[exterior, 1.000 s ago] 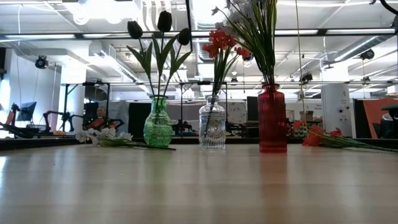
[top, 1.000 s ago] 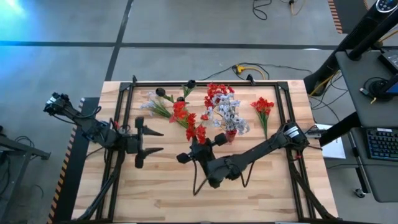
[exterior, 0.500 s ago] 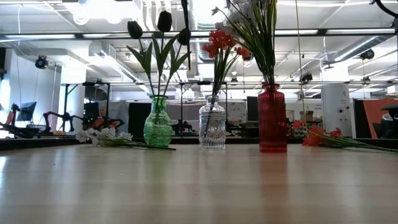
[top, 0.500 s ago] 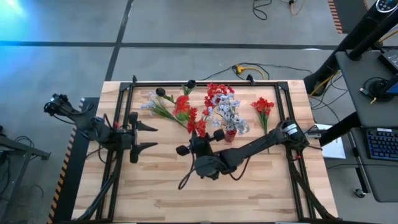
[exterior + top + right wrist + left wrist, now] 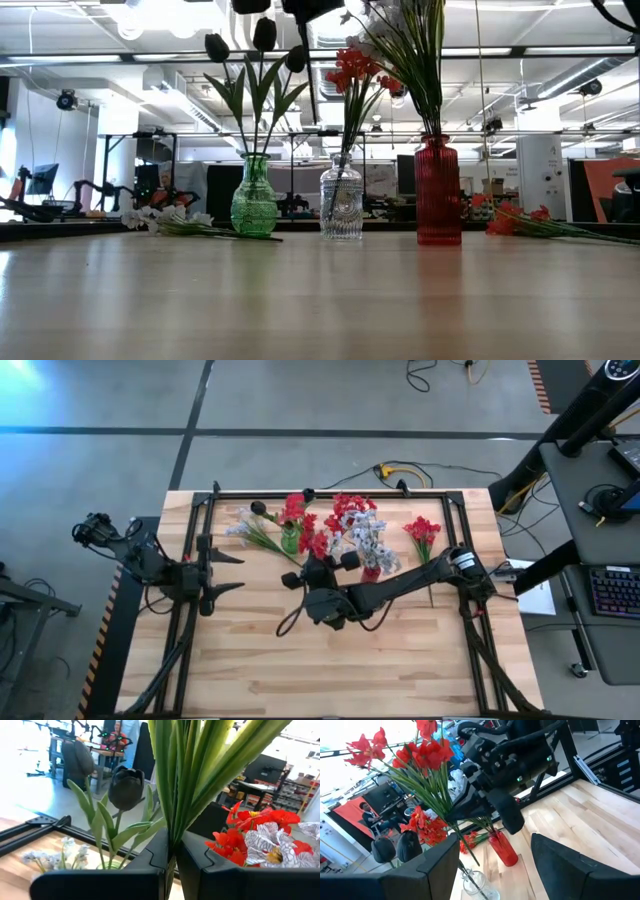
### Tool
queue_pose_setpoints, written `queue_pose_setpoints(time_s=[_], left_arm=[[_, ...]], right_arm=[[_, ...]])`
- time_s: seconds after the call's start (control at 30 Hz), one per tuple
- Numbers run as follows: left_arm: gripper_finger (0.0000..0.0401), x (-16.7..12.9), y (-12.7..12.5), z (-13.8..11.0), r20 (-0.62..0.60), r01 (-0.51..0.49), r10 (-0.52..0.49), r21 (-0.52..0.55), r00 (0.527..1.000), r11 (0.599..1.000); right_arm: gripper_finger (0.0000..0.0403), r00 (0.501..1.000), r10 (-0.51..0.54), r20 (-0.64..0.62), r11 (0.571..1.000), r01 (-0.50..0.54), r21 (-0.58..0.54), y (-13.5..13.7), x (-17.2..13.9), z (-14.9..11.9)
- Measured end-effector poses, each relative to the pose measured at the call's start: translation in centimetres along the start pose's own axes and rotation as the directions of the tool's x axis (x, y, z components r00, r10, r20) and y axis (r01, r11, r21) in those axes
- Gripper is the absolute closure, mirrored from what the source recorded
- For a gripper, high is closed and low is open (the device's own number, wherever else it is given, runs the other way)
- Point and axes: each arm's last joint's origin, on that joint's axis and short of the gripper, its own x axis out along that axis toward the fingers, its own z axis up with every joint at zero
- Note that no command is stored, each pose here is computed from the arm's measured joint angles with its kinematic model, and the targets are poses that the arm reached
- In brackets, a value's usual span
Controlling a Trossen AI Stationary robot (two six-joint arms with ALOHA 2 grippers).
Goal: Sort flowers into vase by color
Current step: Put the left orange flowers into the vase
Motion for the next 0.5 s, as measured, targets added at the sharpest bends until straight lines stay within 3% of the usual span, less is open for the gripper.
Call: queue_pose_setpoints(time_s=[0.5], left_arm=[[0.0173, 0.0, -0.1, -0.2, -0.020, 0.012, -0.012, 0.005, 1.000, 1.000]], right_arm=[[0.0385, 0.999, -0.050, -0.011, 0.996, 0.049, -0.081, -0.2, 2.4, -0.5]])
